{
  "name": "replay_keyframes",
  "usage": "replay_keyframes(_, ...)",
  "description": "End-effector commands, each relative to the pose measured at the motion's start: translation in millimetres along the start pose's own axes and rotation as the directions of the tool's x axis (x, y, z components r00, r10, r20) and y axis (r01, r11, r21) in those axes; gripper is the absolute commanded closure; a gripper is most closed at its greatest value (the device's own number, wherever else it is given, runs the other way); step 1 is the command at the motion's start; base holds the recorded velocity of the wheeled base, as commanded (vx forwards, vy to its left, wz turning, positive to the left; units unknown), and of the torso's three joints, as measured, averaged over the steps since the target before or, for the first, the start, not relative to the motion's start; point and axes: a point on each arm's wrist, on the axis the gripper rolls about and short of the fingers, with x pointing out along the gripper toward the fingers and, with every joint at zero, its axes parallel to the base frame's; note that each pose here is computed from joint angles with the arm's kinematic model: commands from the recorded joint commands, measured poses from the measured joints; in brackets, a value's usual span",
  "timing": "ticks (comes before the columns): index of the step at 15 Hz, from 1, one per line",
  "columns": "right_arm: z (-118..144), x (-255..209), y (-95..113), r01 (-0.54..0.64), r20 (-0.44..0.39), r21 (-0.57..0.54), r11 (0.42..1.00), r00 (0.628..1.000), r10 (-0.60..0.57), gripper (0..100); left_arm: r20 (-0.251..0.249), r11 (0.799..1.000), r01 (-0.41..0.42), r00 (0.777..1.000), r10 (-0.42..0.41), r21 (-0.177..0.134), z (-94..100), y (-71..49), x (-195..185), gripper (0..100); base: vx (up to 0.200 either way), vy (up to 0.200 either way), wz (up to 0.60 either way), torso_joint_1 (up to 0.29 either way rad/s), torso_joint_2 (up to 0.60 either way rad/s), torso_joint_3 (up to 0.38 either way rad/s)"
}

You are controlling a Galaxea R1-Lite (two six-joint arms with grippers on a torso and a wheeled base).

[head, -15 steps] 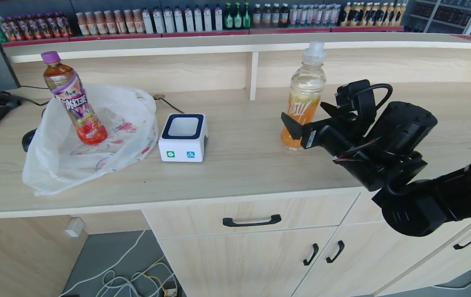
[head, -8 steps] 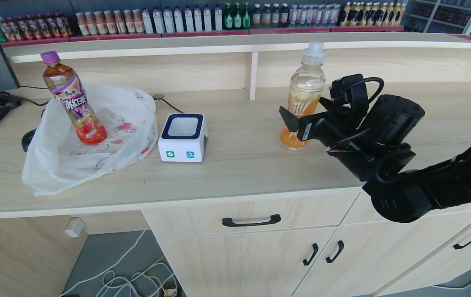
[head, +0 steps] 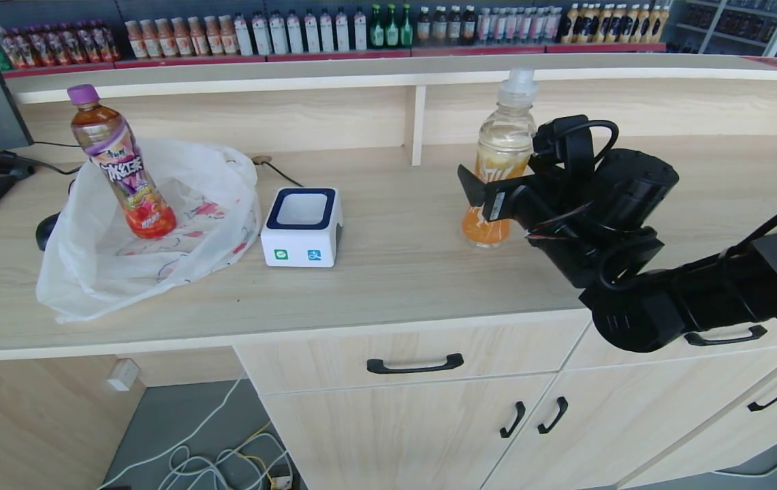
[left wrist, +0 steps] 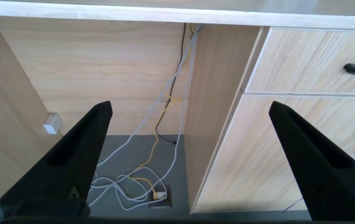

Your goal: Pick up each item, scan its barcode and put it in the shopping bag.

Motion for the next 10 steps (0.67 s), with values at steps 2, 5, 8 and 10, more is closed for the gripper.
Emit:
replay_keyframes(2,-8.0,4.9,1.1,0.001,-0.007,-0.002,1.0,1.0,-0.001,0,0.0,1.0,0.0,1.0,0.0,0.0,-0.1,0.0,0.0,0,0.0,0.0,0.0,0.0,0.0,0.0)
replay_keyframes(5,-6.1,6.1,1.1,-0.001,-0.001,0.001,1.0,1.0,0.001,0,0.0,1.0,0.0,1.0,0.0,0.0,0.1,0.0,0.1,0,0.0,0.0,0.0,0.0,0.0,0.0)
replay_keyframes(8,-2.2,12.1,-1.1,0.0,-0.014,0.0,1.0,1.0,0.0,0,-0.002,1.0,0.0,1.0,0.0,0.0,0.0,0.0,0.1,0,0.0,0.0,0.0,0.0,0.0,0.0)
replay_keyframes(10,-2.3,14.9,-0.6,0.0,-0.014,0.003,1.0,1.0,0.0,0,0.001,1.0,0.0,1.0,0.0,0.0,0.1,0.0,0.0,0,0.0,0.0,0.0,0.0,0.0,0.0)
